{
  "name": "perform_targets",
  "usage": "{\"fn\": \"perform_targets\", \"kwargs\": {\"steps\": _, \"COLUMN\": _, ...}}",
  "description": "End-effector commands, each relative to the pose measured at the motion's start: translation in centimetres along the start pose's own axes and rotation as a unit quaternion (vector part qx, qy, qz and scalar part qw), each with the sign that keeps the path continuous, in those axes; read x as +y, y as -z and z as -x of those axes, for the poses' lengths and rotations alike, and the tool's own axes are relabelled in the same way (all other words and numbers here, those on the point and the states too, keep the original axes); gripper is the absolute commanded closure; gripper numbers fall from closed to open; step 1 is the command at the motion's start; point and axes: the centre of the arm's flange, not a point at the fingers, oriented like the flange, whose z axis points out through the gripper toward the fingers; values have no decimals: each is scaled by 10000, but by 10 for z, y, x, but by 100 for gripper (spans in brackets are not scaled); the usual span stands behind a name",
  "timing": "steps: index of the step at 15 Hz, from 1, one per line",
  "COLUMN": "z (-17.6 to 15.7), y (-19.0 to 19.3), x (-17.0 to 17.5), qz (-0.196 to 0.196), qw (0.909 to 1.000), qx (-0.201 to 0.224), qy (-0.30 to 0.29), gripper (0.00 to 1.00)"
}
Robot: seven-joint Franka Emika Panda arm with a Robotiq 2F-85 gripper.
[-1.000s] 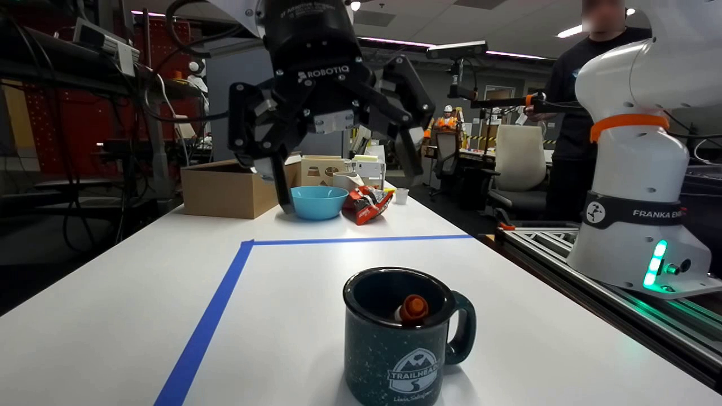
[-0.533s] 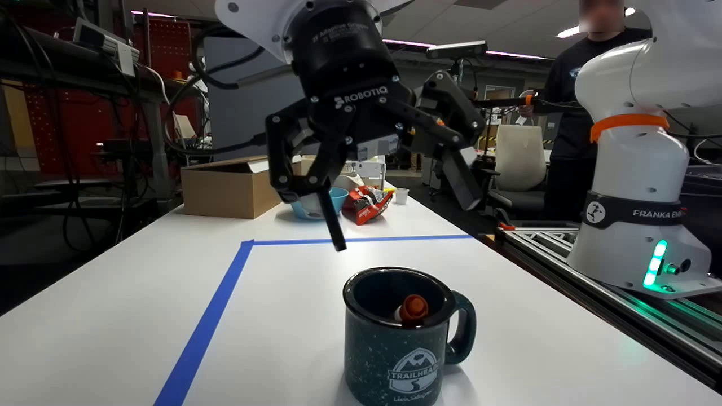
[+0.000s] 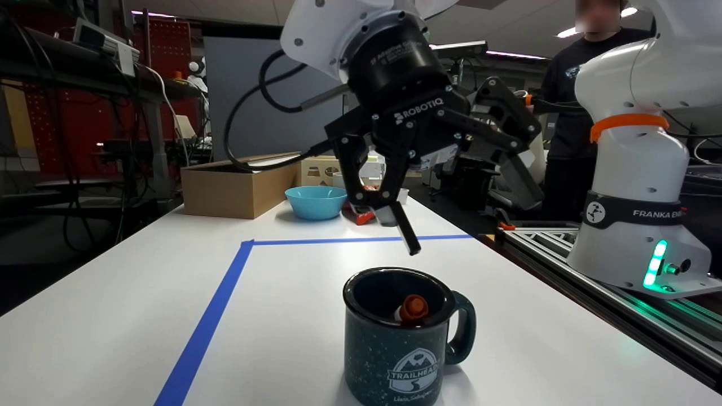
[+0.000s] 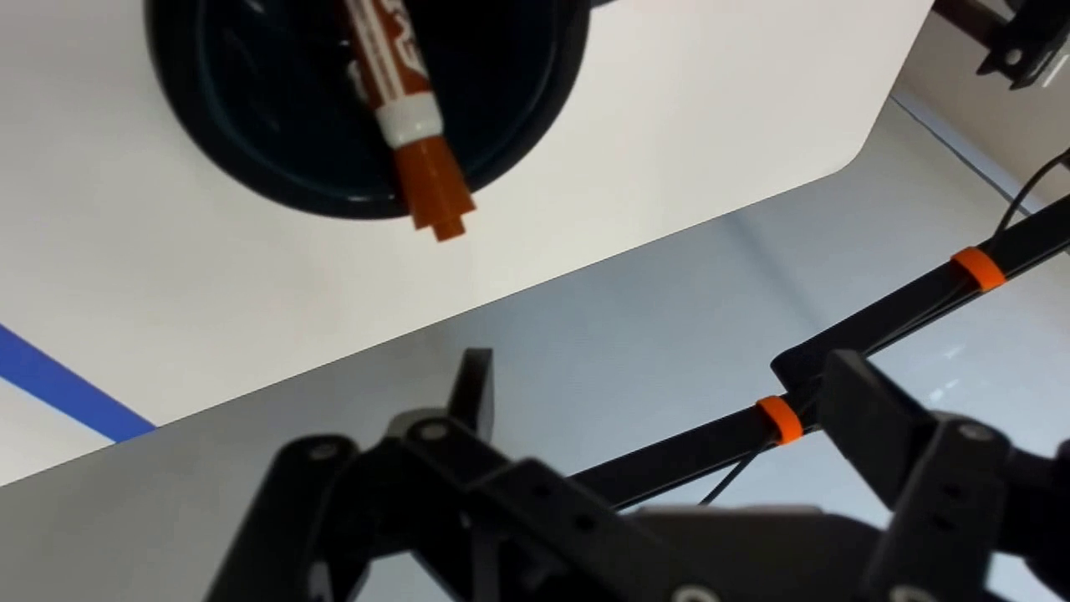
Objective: Put the marker on the table
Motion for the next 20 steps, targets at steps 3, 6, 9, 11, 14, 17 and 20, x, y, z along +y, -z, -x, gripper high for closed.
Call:
{"fn": "perform_targets", "kwargs": {"steps": 3, "z": 26, "y": 10, "x": -42, "qz": 216, "qw": 9994, "qx": -47, "qy": -261, "gripper": 0}}
{"fn": "perform_targets", "kwargs": {"steps": 6, "z": 41, "y": 19, "x": -37, "qz": 449, "qw": 9988, "qx": -168, "qy": -38, "gripper": 0}}
{"fn": "perform_targets", "kwargs": {"steps": 9, "z": 50, "y": 27, "x": -26, "qz": 523, "qw": 9980, "qx": -294, "qy": 201, "gripper": 0}}
{"fn": "perform_targets", "kwargs": {"steps": 11, "z": 54, "y": 27, "x": -21, "qz": 558, "qw": 9974, "qx": -287, "qy": 368, "gripper": 0}}
{"fn": "perform_targets", "kwargs": {"steps": 14, "z": 57, "y": 23, "x": -13, "qz": 530, "qw": 9967, "qx": -269, "qy": 559, "gripper": 30}}
{"fn": "perform_targets", "kwargs": {"steps": 17, "z": 59, "y": 21, "x": -6, "qz": 497, "qw": 9955, "qx": -315, "qy": 737, "gripper": 43}}
{"fn": "perform_targets", "kwargs": {"steps": 20, "z": 66, "y": 21, "x": 1, "qz": 537, "qw": 9946, "qx": -316, "qy": 828, "gripper": 51}}
